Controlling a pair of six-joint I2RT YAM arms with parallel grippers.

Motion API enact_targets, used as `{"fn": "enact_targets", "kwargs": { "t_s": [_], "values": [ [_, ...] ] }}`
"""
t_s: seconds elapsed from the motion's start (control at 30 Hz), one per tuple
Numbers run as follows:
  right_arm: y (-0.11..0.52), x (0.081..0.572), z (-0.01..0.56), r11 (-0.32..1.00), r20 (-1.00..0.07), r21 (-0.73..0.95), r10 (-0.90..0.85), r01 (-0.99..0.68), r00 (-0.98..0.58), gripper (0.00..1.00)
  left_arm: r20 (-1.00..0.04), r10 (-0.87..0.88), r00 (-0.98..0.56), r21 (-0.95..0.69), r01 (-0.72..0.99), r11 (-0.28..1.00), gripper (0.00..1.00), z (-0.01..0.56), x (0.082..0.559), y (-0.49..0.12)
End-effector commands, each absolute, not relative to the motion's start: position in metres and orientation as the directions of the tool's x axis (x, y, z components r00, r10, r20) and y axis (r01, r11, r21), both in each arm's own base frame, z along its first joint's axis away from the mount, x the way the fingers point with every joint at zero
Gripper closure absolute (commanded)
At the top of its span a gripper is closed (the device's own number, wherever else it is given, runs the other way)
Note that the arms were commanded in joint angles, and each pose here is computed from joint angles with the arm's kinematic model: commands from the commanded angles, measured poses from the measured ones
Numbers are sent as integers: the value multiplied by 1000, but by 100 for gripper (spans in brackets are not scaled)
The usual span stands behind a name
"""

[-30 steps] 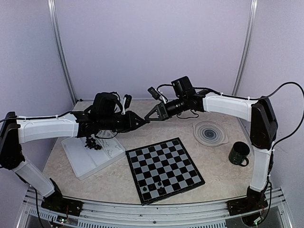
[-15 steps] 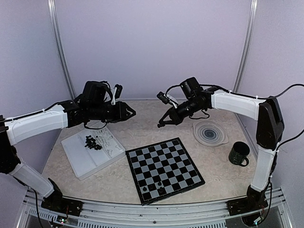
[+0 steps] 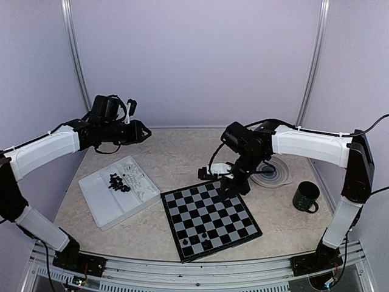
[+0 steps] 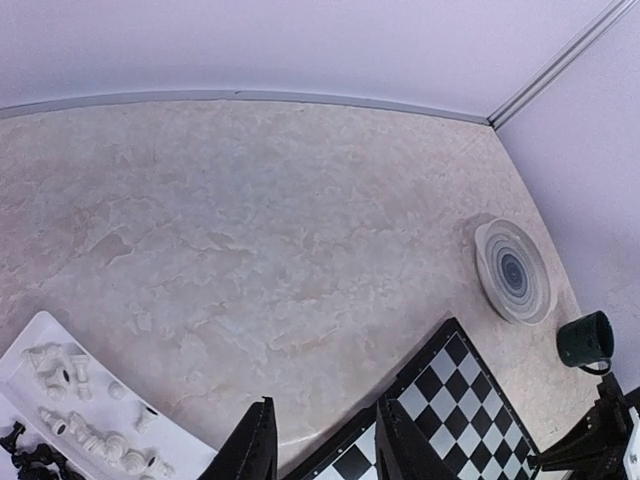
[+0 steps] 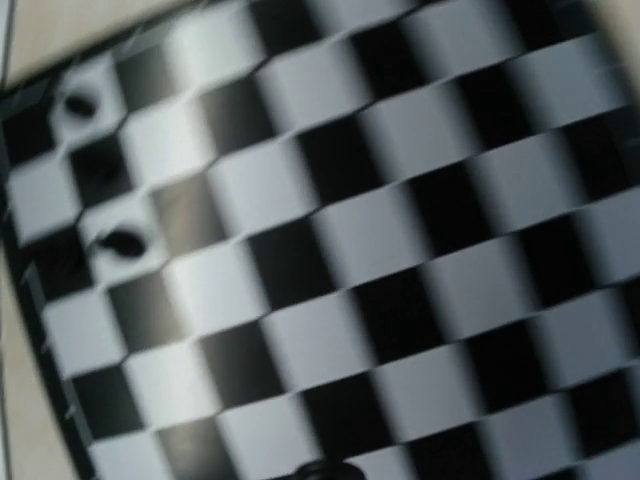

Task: Set up the chess pieces on the board
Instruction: Place the knight at b8.

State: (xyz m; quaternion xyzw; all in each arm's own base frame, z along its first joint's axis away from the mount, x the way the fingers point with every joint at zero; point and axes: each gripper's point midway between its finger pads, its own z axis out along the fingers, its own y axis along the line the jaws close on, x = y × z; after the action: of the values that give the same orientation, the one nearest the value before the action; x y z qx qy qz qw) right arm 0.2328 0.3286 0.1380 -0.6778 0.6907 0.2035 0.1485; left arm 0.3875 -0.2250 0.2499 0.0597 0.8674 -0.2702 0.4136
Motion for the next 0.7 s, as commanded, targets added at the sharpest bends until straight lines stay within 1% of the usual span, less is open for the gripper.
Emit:
{"fn": "enact_targets", "kwargs": {
  "t_s": [0.0,0.17,0.4,0.67],
  "values": [
    [306,198,124,-147,-355,52,-927,-988,119,100,-744,-60,-666,-360,324,875,65,224,393,-214],
    [298,170,105,-201,-269,78,-947,-977,174,100,-725,-64,-686,-359,296,885,65,201,390,-198],
    [279,145,77,-232,-159,117,-964,-966,212,100,-724,-83,-684,-360,274,892,65,193,387,-184],
    [269,131,63,-236,-107,147,-969,-961,222,100,-713,-77,-697,-365,275,889,65,185,387,-186]
  ]
}}
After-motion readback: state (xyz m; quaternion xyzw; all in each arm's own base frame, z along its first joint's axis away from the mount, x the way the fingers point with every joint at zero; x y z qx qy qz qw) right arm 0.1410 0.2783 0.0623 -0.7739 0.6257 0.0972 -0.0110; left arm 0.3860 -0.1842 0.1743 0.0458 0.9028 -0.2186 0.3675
